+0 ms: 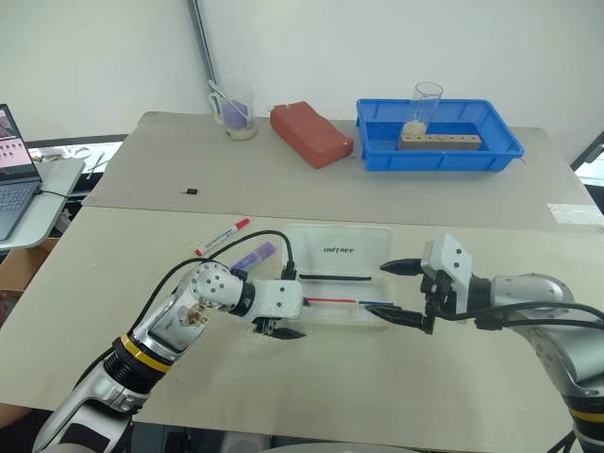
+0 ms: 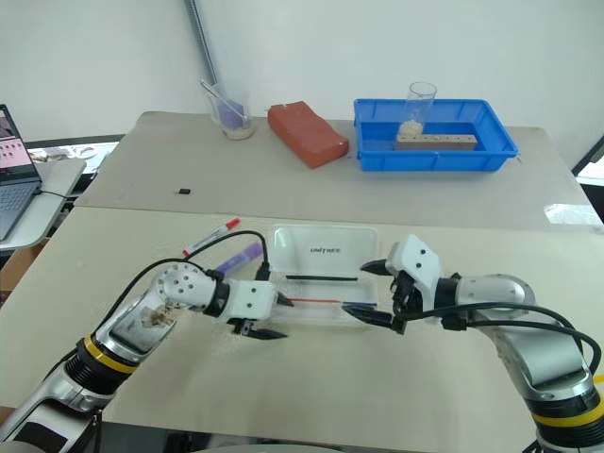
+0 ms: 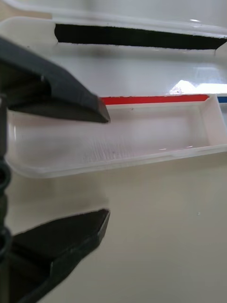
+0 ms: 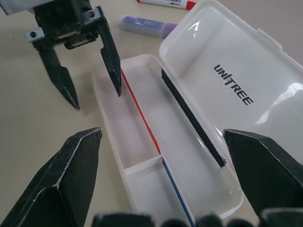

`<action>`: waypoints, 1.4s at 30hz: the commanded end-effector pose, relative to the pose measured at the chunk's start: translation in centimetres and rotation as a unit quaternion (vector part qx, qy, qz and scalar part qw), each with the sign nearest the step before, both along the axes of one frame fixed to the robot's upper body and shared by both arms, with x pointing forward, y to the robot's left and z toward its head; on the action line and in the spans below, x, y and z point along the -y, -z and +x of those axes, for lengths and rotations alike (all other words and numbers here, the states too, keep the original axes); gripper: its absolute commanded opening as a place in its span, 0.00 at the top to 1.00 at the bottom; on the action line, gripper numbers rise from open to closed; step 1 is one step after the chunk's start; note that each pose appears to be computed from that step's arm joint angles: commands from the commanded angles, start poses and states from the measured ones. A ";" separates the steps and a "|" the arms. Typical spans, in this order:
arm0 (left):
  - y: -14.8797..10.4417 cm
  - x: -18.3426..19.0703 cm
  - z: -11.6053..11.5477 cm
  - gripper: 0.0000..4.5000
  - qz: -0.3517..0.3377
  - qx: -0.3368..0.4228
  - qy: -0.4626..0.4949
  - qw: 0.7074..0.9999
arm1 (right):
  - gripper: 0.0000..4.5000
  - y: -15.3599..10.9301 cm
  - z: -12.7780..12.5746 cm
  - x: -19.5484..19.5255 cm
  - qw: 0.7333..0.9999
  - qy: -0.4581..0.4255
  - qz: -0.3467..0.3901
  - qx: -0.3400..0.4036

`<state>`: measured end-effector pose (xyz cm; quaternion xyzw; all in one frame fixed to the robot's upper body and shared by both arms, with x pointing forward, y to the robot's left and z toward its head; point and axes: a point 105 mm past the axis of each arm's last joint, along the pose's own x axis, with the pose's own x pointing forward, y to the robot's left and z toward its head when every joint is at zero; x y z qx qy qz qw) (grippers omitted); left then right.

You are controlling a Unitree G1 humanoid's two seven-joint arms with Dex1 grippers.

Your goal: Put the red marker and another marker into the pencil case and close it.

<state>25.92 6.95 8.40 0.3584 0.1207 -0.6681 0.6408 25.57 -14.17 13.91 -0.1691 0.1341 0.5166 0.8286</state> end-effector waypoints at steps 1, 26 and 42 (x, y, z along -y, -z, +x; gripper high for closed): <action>-3.2 -0.3 -0.2 0.03 -0.018 0.023 0.008 1.000 | 0.00 -1.4 0.3 0.0 1.000 -0.009 0.002 0.024; -6.4 -13.6 9.2 0.01 -0.188 0.035 -0.411 0.892 | 0.00 -8.1 1.4 -8.0 0.987 -0.103 0.087 0.084; -1.5 -17.1 13.5 0.01 -0.208 0.006 -0.515 0.832 | 0.00 -10.0 1.5 -10.2 0.983 -0.089 0.121 0.104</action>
